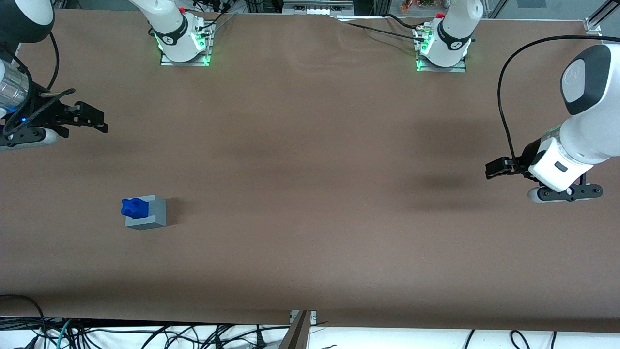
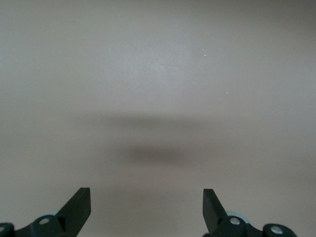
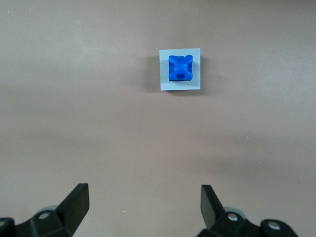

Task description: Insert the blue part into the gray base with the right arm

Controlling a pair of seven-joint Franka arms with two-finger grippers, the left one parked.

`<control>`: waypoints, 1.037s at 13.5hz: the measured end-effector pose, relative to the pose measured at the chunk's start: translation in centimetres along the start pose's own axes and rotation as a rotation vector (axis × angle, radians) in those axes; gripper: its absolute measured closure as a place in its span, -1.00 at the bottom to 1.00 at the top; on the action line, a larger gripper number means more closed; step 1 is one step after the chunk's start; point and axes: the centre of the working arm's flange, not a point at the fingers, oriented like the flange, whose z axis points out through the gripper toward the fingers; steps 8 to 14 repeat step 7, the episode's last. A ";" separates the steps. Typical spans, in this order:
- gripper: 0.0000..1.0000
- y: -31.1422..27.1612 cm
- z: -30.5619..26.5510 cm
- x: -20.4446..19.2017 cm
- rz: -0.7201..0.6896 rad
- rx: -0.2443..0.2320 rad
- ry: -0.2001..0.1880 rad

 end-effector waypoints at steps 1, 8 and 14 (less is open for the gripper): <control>-1.00 0.0 -0.1 0.0 -0.001 -0.001 0.001; -1.00 -0.8 -0.7 0.0 -0.019 -0.015 0.000; -1.00 -0.8 -0.7 0.0 -0.019 -0.015 0.000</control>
